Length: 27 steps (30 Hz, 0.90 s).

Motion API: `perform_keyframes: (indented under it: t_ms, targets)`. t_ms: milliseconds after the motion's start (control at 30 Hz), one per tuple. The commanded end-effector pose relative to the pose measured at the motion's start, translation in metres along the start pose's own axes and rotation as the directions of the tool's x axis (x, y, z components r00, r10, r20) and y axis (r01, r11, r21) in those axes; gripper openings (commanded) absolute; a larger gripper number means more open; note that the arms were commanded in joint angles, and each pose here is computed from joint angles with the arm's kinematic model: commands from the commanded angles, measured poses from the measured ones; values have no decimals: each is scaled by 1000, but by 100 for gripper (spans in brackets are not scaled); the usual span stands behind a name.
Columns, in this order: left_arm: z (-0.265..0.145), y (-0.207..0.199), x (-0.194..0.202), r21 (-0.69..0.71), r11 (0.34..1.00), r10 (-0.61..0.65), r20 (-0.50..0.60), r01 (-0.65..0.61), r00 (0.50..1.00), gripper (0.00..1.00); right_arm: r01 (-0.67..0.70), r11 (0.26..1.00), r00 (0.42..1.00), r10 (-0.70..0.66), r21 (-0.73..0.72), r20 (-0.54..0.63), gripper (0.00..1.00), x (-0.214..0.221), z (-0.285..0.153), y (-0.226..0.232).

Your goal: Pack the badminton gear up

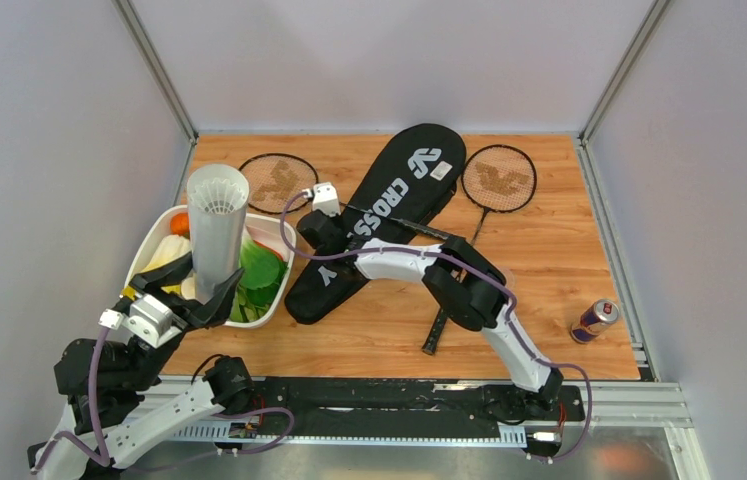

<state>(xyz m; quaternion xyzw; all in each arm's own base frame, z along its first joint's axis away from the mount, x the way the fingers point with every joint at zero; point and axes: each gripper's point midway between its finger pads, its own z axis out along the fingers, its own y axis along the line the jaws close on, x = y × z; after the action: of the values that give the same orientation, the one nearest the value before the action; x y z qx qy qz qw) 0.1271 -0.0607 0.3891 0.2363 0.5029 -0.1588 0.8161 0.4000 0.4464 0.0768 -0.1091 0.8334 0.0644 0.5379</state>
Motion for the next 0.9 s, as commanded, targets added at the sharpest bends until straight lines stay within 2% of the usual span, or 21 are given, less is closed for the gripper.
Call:
perform_keyframes:
  t_ms: [0,233,367,600,700,867]
  targets:
    - [-4,8,-3,-33,999,18,26,-17,1000,53,-133,985,974,150,-106,170,0,-101,-53,-5]
    - [8,-9,25,14,997,76,-68,-75,995,53,-208,956,945,251,-207,211,0,-154,-115,-62]
    - [13,-23,42,75,992,109,-119,-101,987,53,-243,912,926,320,-332,201,0,-180,-160,-107]
    - [18,-56,80,237,962,190,-234,-134,954,52,-143,877,927,281,-459,248,0,-217,-264,-172]
    - [19,-66,90,292,946,220,-261,-141,940,52,-96,829,918,288,-550,274,0,-225,-314,-179]
    - [20,-77,98,349,925,254,-272,-151,928,53,-22,706,922,289,-708,260,0,-224,-382,-167]
